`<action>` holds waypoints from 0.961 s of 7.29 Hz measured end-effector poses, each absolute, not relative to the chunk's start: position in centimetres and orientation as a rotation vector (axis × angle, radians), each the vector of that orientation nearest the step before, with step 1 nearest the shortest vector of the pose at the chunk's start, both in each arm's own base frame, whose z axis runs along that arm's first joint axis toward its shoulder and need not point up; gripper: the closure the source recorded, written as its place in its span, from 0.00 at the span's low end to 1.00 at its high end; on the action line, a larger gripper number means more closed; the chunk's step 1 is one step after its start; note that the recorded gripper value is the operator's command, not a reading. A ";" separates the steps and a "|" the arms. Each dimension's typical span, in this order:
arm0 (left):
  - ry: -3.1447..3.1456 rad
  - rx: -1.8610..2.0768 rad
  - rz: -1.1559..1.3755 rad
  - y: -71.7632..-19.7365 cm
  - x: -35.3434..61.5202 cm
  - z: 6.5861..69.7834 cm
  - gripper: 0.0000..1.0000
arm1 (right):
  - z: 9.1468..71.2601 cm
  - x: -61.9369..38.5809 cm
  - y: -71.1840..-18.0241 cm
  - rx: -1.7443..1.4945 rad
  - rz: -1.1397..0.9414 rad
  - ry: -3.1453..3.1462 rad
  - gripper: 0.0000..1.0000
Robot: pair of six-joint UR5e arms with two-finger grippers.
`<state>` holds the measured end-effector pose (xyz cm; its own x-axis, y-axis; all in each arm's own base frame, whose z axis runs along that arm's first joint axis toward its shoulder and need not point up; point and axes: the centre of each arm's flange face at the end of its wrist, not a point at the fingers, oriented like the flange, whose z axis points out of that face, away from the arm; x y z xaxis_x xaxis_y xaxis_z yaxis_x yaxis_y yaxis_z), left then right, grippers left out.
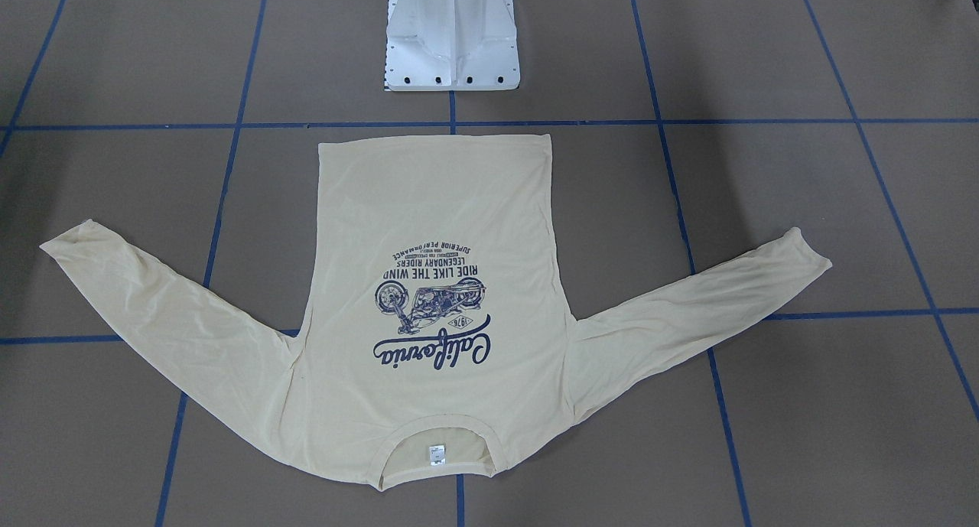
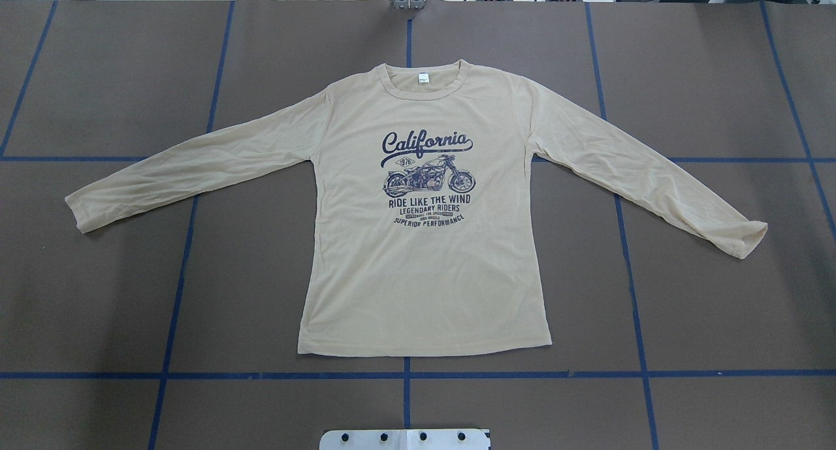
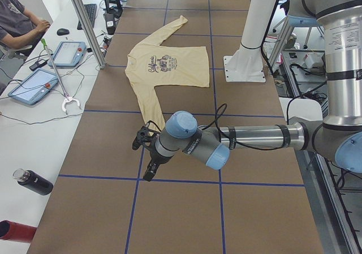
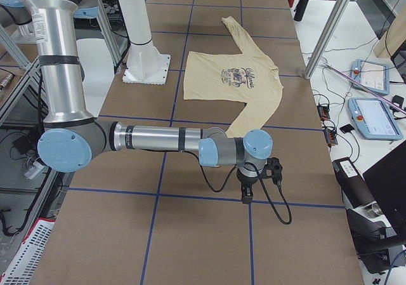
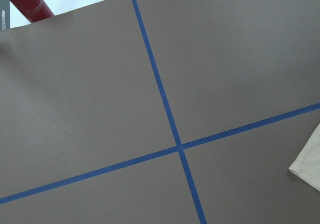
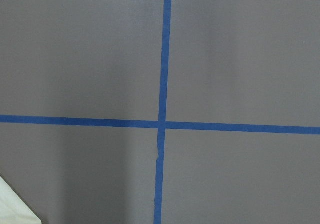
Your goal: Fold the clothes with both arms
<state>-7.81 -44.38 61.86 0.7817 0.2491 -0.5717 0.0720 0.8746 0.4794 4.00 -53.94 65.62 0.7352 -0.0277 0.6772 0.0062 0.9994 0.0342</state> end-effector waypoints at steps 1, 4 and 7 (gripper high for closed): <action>0.674 0.514 0.109 -44.6 -7.7 61.9 0.00 | 65.7 4.1 -53.8 0.029 -0.017 -0.748 0.00; 0.689 0.528 0.139 -44.2 -7.2 63.3 0.00 | 65.0 3.8 -53.5 0.039 -0.026 -0.768 0.00; 0.733 0.563 0.173 -43.5 -6.7 63.4 0.00 | 62.6 -1.8 -52.9 0.044 -0.070 -0.826 0.00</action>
<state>-6.70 -43.46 63.40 0.7366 0.3399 -0.5848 0.0433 0.8391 0.5423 -1.75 -52.91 62.63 0.6761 -0.0789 0.7326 0.0448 0.9968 0.0661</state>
